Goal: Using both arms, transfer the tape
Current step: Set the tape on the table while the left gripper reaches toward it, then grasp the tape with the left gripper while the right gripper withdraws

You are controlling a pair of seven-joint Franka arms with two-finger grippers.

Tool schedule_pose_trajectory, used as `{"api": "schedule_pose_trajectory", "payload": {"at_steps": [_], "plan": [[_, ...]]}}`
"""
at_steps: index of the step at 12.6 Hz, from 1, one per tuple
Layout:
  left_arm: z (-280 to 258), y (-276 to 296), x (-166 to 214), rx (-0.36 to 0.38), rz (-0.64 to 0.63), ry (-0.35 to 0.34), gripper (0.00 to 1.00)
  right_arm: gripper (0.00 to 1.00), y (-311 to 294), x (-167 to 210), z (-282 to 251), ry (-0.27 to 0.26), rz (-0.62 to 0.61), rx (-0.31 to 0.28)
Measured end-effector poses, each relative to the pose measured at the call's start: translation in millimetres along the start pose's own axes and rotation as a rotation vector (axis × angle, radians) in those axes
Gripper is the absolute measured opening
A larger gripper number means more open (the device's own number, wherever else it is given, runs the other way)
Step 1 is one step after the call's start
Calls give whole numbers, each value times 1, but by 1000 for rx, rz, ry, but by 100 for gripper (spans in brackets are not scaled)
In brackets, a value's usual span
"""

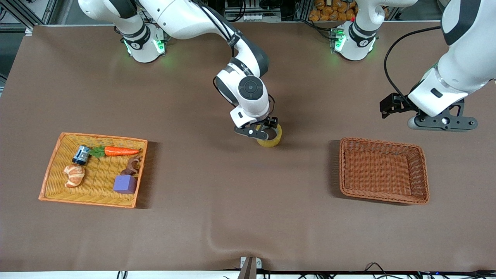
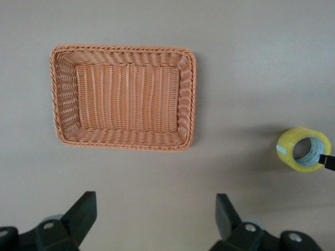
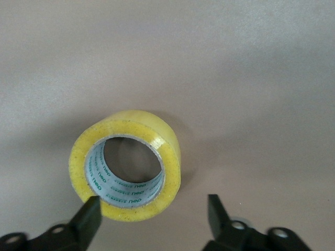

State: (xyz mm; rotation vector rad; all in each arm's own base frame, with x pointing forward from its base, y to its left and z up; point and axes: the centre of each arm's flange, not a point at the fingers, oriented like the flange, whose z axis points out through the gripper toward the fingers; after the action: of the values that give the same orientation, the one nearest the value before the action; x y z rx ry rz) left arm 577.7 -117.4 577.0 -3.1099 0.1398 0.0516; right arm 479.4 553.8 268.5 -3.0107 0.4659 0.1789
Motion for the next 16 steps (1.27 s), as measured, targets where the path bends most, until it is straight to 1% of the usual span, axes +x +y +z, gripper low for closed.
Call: {"api": "schedule_pose_trajectory", "payload": {"at_steps": [2, 3, 4, 5, 6, 8, 9, 10, 12, 14, 16], "plan": [[19, 10, 16, -4, -22, 17, 100, 100, 1, 2, -1, 2, 2, 1], [34, 25, 23, -12, -70, 15, 100, 100, 3, 7, -3, 7, -8, 0], [52, 47, 31, -26, -145, 10, 100, 100, 9, 18, -6, 8, -38, -10], [74, 71, 39, -34, -213, 9, 100, 100, 22, 37, -11, -5, -86, -34], [98, 97, 46, -37, -246, 8, 100, 100, 38, 61, -18, -18, -133, -49], [145, 154, 54, -49, -272, 23, 100, 100, 75, 115, -42, -25, -222, -47], [167, 180, 56, -59, -295, 34, 100, 100, 97, 142, -57, -22, -280, -37], [189, 201, 55, -62, -321, 28, 100, 100, 122, 168, -74, -16, -324, -27], [229, 237, 44, -57, -333, -23, 100, 100, 182, 213, -107, -5, -390, -11], [260, 267, 25, -27, -343, -72, 100, 100, 257, 248, -136, 0, -454, 0], [286, 289, -2, 12, -334, -114, 100, 100, 334, 267, -166, 4, -485, 12]]}}
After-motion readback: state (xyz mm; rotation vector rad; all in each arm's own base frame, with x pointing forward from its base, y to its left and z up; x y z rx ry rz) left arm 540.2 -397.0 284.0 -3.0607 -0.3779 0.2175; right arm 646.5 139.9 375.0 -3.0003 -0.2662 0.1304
